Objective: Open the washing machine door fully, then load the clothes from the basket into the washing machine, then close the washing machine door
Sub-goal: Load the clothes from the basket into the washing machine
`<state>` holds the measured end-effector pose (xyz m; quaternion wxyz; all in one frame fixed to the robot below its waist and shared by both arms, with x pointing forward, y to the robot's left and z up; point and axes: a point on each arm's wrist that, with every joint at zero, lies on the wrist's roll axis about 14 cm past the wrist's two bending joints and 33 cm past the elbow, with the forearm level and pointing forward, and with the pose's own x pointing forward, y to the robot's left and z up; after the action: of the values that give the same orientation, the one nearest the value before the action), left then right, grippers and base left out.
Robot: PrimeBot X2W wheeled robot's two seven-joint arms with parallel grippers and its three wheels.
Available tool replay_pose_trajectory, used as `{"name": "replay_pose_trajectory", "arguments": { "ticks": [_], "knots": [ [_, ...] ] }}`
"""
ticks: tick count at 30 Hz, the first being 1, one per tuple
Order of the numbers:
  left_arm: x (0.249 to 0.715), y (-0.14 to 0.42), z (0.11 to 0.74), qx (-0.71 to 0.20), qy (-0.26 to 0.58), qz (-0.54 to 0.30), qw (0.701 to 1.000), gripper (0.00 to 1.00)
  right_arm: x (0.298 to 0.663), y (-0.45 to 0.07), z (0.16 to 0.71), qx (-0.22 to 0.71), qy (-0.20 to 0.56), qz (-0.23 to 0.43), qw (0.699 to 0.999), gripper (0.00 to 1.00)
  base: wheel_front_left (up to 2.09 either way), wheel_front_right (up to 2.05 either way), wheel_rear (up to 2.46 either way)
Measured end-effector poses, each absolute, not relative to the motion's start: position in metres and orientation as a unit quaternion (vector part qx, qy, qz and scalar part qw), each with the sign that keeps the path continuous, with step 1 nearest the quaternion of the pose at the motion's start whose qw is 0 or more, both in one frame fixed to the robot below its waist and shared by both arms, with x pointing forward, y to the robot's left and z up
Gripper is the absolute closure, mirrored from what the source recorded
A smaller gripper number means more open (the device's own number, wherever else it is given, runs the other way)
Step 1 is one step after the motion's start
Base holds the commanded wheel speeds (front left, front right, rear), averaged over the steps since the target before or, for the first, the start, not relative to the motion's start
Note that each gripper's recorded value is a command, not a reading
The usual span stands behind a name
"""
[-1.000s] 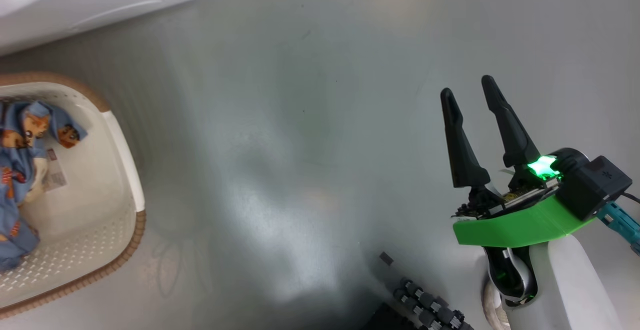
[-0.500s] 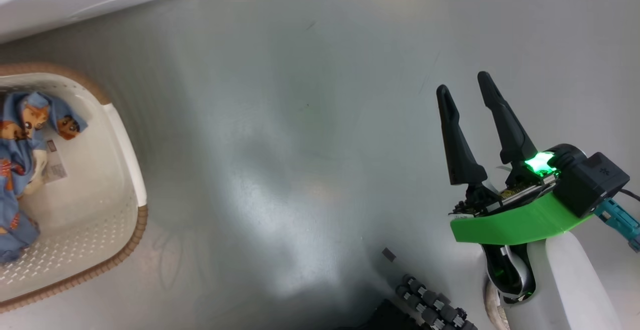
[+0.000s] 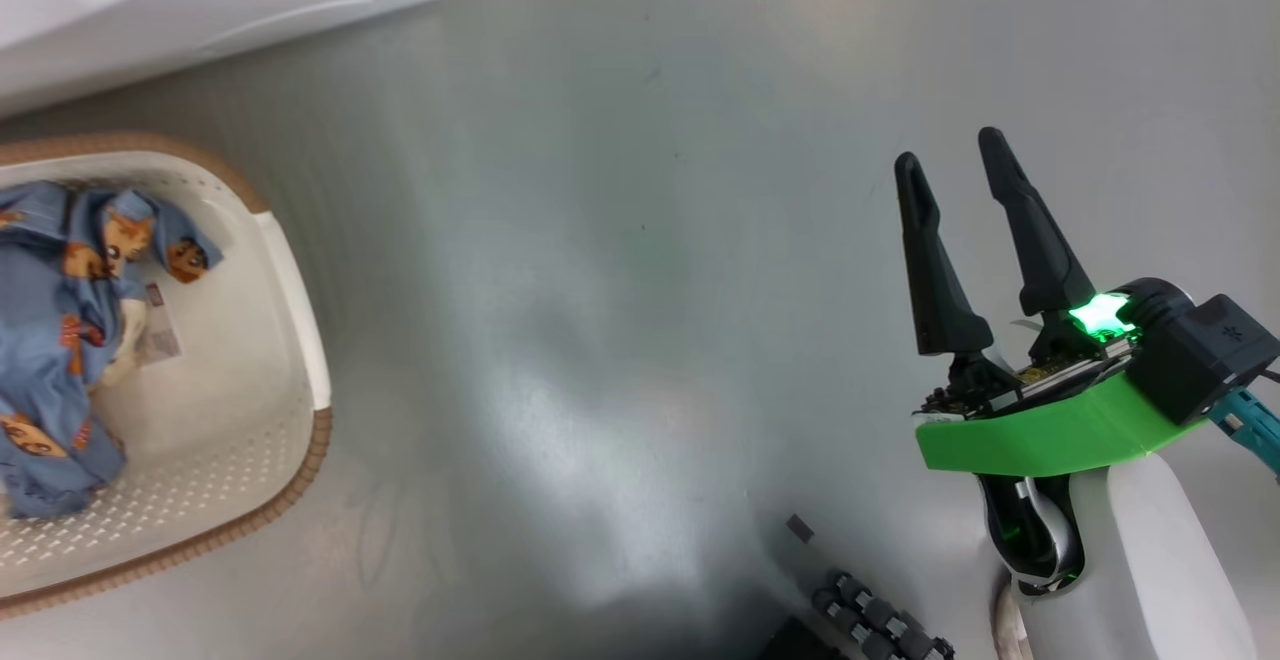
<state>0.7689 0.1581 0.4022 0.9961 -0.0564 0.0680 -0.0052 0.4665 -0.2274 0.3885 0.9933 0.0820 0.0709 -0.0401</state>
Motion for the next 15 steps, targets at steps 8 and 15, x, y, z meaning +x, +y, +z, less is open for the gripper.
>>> {"name": "replay_pose_trajectory", "arguments": {
  "ticks": [8,15],
  "knots": [
    [0.738,0.152,0.414,-0.044,0.043,-0.022,0.998,0.0,0.468,-0.23,0.408,0.076,0.045,-0.041,0.995,0.0,0.0,0.0,0.0],
    [0.693,0.151,0.423,-0.048,0.02,-0.021,0.998,0.0,0.463,-0.225,0.423,0.075,0.03,-0.035,0.996,0.0,0.0,0.0,0.0]
  ]
}}
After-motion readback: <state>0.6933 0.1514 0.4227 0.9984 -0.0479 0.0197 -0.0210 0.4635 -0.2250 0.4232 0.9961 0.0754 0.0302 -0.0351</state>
